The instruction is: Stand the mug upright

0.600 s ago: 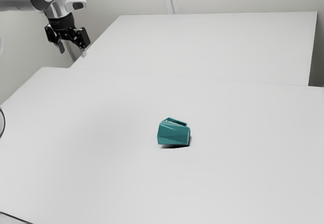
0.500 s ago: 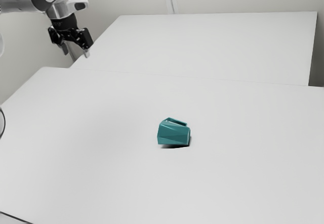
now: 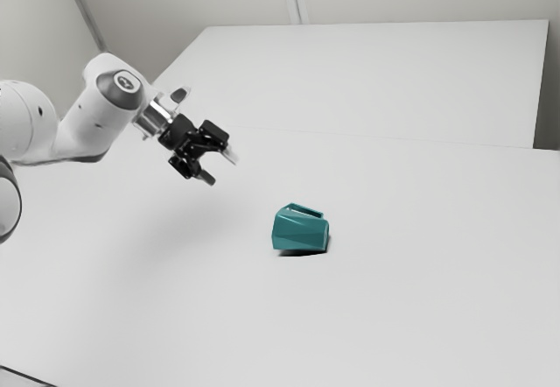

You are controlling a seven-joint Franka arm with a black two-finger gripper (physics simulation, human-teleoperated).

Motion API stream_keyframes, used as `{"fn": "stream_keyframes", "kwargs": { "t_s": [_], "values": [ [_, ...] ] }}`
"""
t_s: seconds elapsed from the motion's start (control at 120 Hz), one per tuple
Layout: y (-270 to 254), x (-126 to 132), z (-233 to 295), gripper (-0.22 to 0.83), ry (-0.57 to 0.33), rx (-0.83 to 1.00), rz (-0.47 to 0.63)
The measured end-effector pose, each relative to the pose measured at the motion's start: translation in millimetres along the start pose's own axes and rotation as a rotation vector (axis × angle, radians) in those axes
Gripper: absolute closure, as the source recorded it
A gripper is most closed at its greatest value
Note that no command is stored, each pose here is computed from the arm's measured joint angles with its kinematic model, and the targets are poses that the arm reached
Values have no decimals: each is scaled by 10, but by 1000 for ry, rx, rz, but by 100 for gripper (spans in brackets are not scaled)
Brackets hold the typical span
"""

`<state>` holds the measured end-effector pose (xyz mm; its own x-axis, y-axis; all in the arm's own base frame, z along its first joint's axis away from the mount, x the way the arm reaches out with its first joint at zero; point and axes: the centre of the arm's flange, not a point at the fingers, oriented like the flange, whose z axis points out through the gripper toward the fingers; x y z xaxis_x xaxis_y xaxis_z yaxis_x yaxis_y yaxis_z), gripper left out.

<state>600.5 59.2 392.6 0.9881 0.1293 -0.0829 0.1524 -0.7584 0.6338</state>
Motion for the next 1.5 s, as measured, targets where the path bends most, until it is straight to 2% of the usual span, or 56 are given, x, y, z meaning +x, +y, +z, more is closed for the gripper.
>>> {"fn": "stream_keyframes", "kwargs": {
  "t_s": [0.167,0.458,0.583,0.733,0.883,1.175,1.5],
  "values": [
    [-312,-44,419,0,70,-137,1],
    [-342,-46,1180,0,84,-206,103],
    [-348,-38,1255,0,115,-237,130],
    [-433,-87,1402,0,147,-316,112],
    [-490,-195,1513,0,148,-350,124],
    [-245,-229,1561,0,152,-382,230],
    [-194,-369,1658,0,142,-386,275]
  ]
}}
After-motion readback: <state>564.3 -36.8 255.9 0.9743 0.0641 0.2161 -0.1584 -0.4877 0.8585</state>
